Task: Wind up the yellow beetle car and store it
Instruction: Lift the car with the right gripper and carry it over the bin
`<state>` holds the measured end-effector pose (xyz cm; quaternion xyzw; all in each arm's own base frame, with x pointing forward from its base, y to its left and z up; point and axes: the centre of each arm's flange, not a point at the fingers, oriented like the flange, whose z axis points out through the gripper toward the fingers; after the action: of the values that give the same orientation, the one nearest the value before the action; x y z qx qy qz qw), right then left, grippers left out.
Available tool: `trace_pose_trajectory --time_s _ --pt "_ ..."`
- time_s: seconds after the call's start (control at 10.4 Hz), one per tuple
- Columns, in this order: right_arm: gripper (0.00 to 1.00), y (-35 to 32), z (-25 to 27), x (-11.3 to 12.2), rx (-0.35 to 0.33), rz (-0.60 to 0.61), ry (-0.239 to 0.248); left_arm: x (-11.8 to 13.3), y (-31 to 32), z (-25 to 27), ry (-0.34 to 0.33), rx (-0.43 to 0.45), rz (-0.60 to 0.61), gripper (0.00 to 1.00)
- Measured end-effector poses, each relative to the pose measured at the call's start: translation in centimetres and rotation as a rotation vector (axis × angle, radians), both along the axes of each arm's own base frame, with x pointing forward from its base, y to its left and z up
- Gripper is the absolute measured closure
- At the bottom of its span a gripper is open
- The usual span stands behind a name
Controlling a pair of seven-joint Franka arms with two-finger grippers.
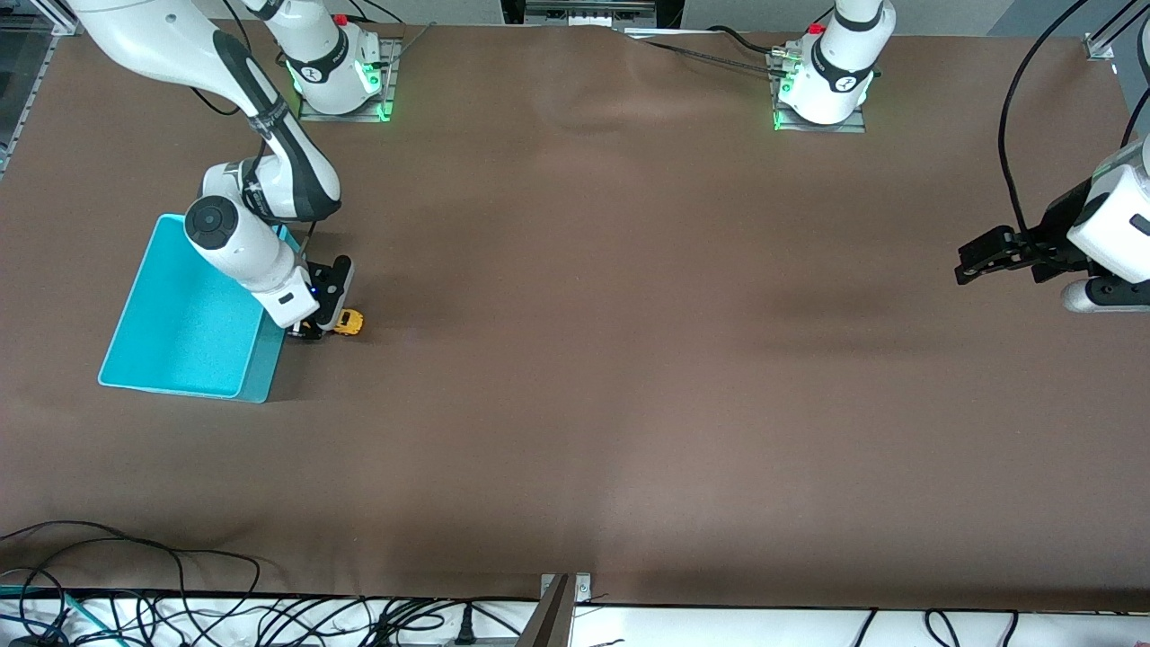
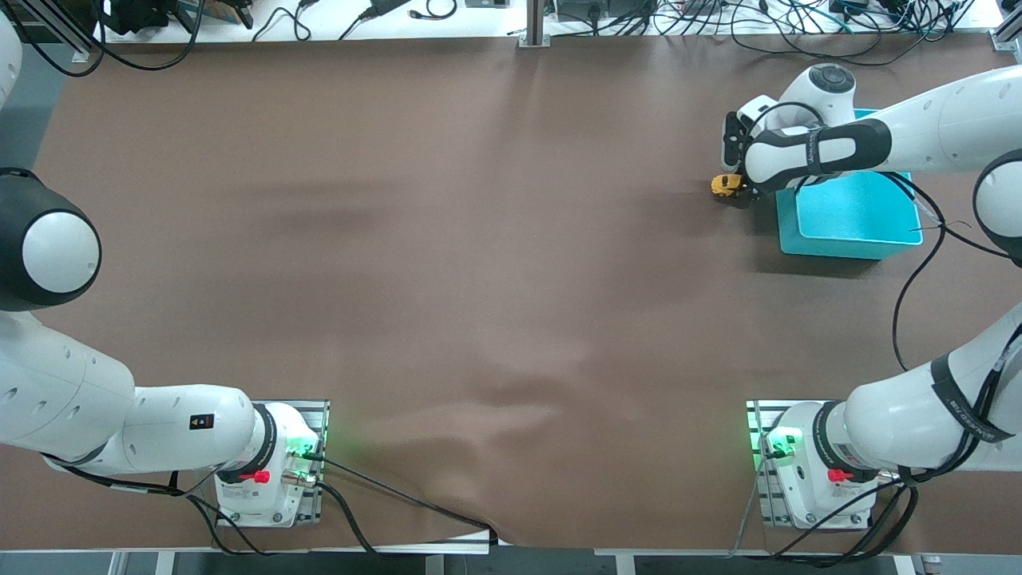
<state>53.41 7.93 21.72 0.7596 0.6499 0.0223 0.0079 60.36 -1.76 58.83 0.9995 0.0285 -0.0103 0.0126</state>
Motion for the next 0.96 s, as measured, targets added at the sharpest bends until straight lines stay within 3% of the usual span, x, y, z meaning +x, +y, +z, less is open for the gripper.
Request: trace_pose_trajectory --time_s 0.58,0.96 --pt "0.54 -0.3 10.7 -0.4 -0.076 0.06 0.096 0.0 0.0 0.0 0.0 0.0 0.0 0.0" --pt "0.54 -8.8 12.1 0.1 -0.071 0.226 0.138 0.0 0.1 0.0 0.0 0.0 0.001 0.0"
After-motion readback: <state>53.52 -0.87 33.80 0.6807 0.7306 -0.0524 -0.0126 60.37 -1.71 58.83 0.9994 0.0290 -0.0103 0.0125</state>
